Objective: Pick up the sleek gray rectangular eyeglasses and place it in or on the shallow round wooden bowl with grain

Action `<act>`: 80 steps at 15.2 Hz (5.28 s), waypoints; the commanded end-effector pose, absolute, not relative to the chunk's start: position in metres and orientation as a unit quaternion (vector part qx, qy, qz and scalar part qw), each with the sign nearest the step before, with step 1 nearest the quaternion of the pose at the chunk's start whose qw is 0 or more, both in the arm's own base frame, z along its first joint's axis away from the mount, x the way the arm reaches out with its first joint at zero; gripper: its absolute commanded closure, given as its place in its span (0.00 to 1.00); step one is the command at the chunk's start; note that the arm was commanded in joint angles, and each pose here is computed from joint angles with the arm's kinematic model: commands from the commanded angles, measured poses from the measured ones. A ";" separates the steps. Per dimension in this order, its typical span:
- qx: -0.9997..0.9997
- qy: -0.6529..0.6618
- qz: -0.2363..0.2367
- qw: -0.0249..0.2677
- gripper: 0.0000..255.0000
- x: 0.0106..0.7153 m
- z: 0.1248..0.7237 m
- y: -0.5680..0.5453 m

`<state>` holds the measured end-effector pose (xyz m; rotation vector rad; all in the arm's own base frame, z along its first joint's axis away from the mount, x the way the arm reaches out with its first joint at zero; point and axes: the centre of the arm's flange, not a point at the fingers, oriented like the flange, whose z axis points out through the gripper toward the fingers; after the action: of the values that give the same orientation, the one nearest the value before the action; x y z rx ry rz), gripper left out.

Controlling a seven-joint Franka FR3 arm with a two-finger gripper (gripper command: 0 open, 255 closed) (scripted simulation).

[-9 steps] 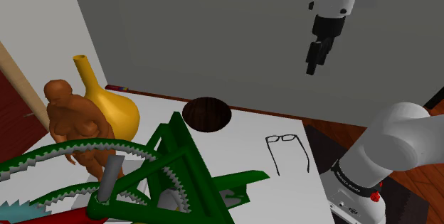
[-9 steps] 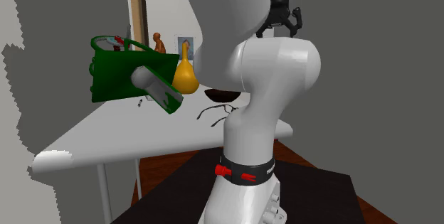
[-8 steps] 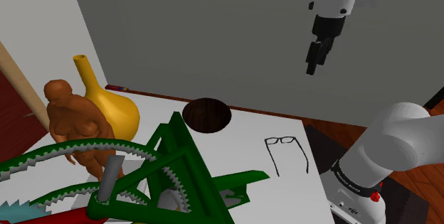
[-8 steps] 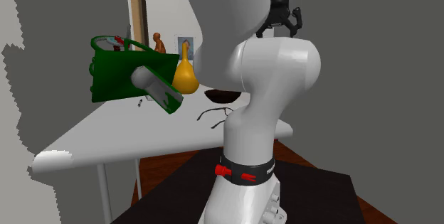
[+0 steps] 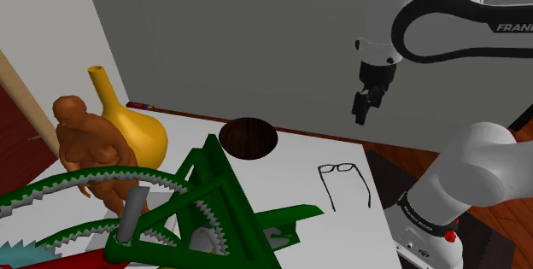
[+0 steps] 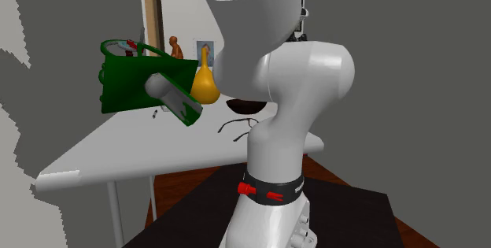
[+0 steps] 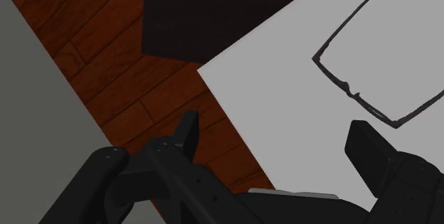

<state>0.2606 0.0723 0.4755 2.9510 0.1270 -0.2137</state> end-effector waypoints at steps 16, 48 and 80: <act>0.981 0.006 -0.083 0.176 0.00 0.220 0.322 0.136; 0.981 0.006 -0.083 0.176 1.00 0.219 0.393 0.135; 0.981 0.006 -0.083 0.176 1.00 0.498 0.453 0.255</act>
<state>0.4839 0.2491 0.4526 2.7777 0.0187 -0.2350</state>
